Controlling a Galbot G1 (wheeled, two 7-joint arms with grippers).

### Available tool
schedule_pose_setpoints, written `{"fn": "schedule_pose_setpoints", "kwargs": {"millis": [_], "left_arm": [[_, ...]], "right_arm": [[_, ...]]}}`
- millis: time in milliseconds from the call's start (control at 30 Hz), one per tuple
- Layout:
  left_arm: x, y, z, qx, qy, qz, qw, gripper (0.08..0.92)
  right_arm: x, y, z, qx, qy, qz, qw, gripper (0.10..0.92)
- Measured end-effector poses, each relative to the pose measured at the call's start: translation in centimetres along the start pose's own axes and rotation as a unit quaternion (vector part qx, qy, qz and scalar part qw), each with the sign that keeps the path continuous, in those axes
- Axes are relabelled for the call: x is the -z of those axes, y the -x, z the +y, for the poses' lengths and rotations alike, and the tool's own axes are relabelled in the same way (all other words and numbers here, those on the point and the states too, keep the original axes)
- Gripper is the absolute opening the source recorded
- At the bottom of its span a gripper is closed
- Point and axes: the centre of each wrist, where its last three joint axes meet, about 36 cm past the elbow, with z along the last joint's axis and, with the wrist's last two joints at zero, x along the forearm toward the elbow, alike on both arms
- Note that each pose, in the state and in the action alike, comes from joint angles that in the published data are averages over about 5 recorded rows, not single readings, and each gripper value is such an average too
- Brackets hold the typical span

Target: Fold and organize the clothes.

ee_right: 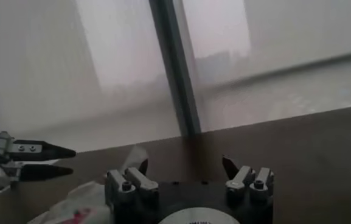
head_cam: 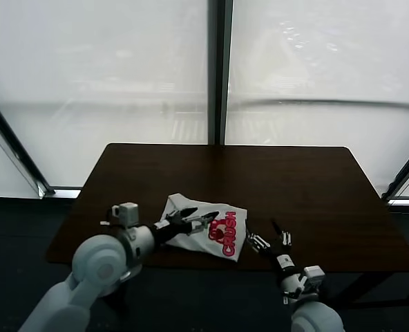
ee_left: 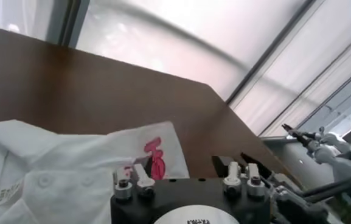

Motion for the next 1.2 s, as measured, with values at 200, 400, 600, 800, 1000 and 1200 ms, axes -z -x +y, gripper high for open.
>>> {"fn": "schedule_pose_setpoints", "kwargs": {"millis": [200,400,600,800,1000,1200], "left_arm": [[0.9,-1.7,1.6,0.038,0.016,-0.01,0.999,0.907],[0.7,-2.2,2.6,0.064,0.02,-0.011,0.998,0.907],[0.6,-2.7,3.4,0.079,0.016,-0.011,0.997,0.907],[0.5,-3.2,4.0,0.091,0.012,-0.012,0.996,0.907],[0.3,-3.6,4.5,0.101,0.008,-0.013,0.995,0.907],[0.2,-4.0,5.3,0.113,0.004,-0.014,0.994,0.907]], "right_arm": [[1.0,1.1,1.7,-0.013,0.039,0.085,0.996,0.907],[1.6,1.8,1.2,0.013,0.071,0.149,0.986,0.907],[1.3,2.7,0.8,0.024,0.084,0.158,0.984,0.907],[0.8,3.3,0.4,0.031,0.104,0.163,0.981,0.82],[0.1,3.8,-0.1,0.029,0.122,0.171,0.977,0.456],[0.0,4.4,-1.1,0.015,0.123,0.159,0.979,0.161]]}}
